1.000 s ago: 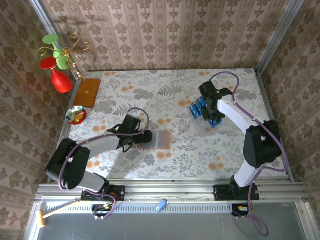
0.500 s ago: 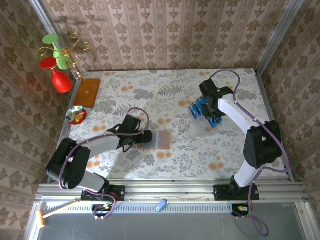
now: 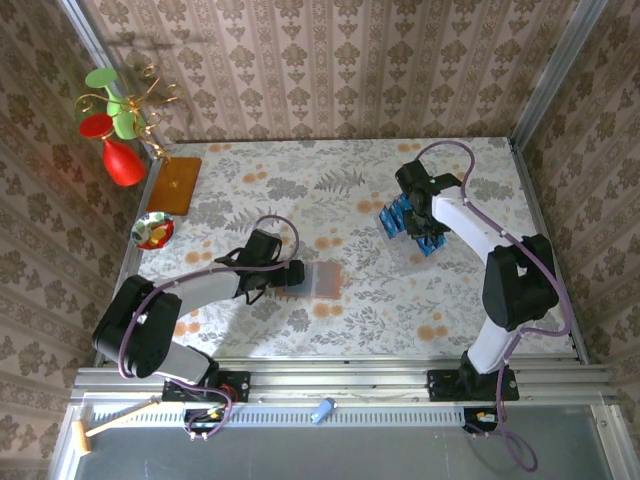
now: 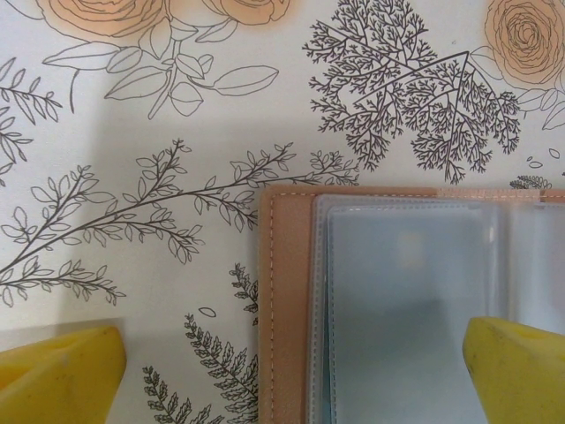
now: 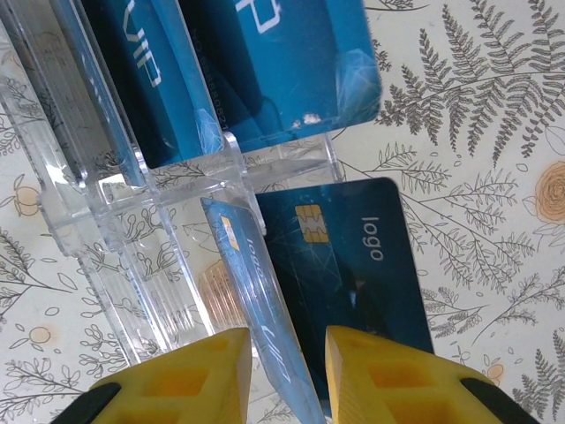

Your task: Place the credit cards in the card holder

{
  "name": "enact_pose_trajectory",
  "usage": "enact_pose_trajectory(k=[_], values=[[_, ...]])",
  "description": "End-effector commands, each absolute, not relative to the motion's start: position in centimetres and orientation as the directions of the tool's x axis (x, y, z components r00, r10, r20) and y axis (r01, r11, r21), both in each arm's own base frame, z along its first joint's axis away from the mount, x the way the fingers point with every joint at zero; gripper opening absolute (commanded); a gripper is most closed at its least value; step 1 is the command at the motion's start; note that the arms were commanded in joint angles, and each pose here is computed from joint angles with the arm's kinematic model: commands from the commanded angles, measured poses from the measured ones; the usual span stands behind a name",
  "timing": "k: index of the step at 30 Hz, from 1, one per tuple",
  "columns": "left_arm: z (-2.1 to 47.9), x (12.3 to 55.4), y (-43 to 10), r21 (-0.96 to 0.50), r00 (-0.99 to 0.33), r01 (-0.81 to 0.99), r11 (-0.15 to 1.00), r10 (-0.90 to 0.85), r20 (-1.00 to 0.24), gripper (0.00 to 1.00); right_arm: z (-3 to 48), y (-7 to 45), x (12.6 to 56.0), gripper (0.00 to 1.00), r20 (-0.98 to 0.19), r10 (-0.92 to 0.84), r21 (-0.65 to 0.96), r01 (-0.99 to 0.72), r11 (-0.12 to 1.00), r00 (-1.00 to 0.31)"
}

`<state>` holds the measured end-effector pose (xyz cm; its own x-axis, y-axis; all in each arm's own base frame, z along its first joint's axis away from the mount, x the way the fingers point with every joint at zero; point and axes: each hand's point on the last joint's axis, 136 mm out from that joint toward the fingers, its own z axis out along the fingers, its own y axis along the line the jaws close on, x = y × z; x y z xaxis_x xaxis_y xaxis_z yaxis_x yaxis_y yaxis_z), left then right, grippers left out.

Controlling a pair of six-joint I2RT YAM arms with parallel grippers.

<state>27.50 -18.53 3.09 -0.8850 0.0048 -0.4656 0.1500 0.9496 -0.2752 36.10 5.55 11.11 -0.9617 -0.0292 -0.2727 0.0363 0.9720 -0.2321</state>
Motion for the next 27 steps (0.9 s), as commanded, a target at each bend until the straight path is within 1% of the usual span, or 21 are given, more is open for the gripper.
enact_pose_trajectory(k=[1, 7, 14, 19, 27], values=[[3.0, 27.6, -19.3, -0.291, -0.889, 0.158, 0.944, 0.008, -0.458, 1.0, 10.8, 5.6, 35.9, 0.3, -0.248, -0.045, -0.241, 0.017, 0.97, -0.968], [2.8, 27.7, -19.4, -0.29, -0.889, 0.158, 0.944, 0.008, -0.457, 1.0, 10.5, 6.0, 35.6, 0.27, -0.247, -0.04, -0.211, 0.014, 0.977, -0.968], [2.7, 27.6, -19.4, -0.292, -0.889, 0.157, 0.943, 0.006, -0.458, 1.0, 10.2, 6.3, 35.3, 0.16, -0.239, -0.036, -0.194, 0.012, 0.981, -0.97], [2.7, 27.6, -19.4, -0.295, -0.89, 0.157, 0.943, 0.005, -0.457, 1.0, 10.5, 6.2, 35.3, 0.15, -0.246, -0.034, -0.194, 0.014, 0.981, -0.969], [2.7, 27.7, -19.6, -0.295, -0.89, 0.161, 0.942, 0.009, -0.457, 1.0, 11.9, 6.8, 35.3, 0.03, -0.259, -0.064, -0.162, -0.022, 0.987, -0.964]])
